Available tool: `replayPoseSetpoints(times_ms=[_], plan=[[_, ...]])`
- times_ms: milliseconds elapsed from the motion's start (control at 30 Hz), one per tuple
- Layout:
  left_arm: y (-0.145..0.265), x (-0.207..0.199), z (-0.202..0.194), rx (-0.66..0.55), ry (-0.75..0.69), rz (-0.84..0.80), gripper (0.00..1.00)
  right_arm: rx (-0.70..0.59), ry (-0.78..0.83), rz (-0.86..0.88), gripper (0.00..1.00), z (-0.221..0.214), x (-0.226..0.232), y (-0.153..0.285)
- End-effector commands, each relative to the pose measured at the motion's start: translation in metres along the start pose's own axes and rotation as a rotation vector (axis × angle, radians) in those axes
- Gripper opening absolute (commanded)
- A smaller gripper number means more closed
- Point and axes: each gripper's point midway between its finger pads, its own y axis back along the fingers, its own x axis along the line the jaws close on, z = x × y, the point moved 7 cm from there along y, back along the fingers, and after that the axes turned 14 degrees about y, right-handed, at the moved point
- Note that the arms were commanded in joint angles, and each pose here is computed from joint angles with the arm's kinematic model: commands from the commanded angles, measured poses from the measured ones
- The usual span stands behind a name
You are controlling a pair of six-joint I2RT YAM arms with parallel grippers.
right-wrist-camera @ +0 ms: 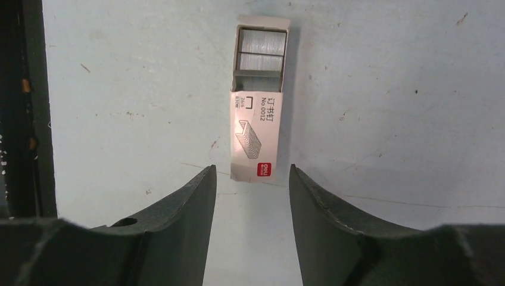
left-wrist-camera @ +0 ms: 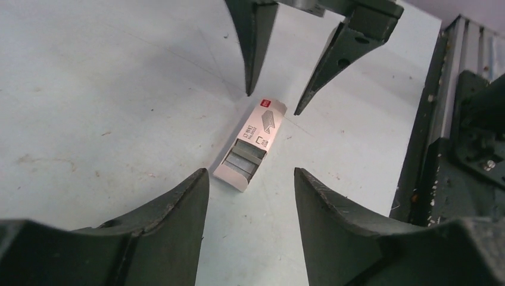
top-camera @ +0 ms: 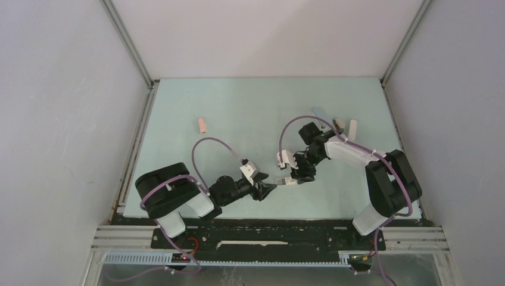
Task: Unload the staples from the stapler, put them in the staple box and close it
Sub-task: Close the staple box at the center of the board.
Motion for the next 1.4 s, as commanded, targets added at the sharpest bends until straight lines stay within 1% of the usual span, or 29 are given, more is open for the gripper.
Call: replayPoseSetpoints(times_ms=[0,67,100,167,267,300,367,467,567,700,867,1067,1367], plan=[[0.014,0.003,0.017,-0.115,0.135,0.084,0.59,-0.011,0.017,-0.032,0.55,0.002,0.002,0.017],[0.019,0.007,0.015,-0.122,0.21,0.118,0.54,-0.004,0.006,-0.056,0.47,-0.001,0.003,0.023],[0.02,0.008,0.013,-0.114,0.244,0.128,0.5,0.002,0.001,-0.067,0.43,-0.003,0.003,0.025],[0.021,0.01,0.006,-0.081,0.286,0.136,0.38,0.023,-0.012,-0.074,0.35,-0.008,0.005,0.025],[0.014,0.012,-0.004,-0.024,0.328,0.14,0.27,0.048,-0.036,-0.045,0.24,-0.015,0.008,0.018],[0.01,0.011,-0.006,-0.007,0.339,0.134,0.25,0.058,-0.041,-0.036,0.22,-0.017,0.008,0.016],[0.004,0.01,-0.008,0.018,0.362,0.125,0.24,0.072,-0.051,-0.031,0.19,-0.02,0.007,0.013],[-0.003,0.011,-0.014,0.057,0.396,0.148,0.23,0.074,-0.056,-0.017,0.17,-0.02,0.008,0.009],[-0.009,0.011,-0.017,0.089,0.439,0.167,0.18,0.081,-0.057,-0.005,0.16,-0.021,0.008,0.005],[-0.016,0.014,-0.023,0.111,0.484,0.193,0.17,0.083,-0.051,0.013,0.16,-0.019,0.01,0.0],[-0.023,0.017,-0.029,0.141,0.52,0.218,0.18,0.095,-0.054,0.025,0.15,-0.019,0.01,-0.004],[-0.026,0.017,-0.028,0.138,0.542,0.222,0.22,0.103,-0.061,0.026,0.15,-0.02,0.009,-0.006],[-0.025,0.017,-0.026,0.12,0.577,0.221,0.25,0.106,-0.062,0.032,0.15,-0.02,0.01,-0.008]])
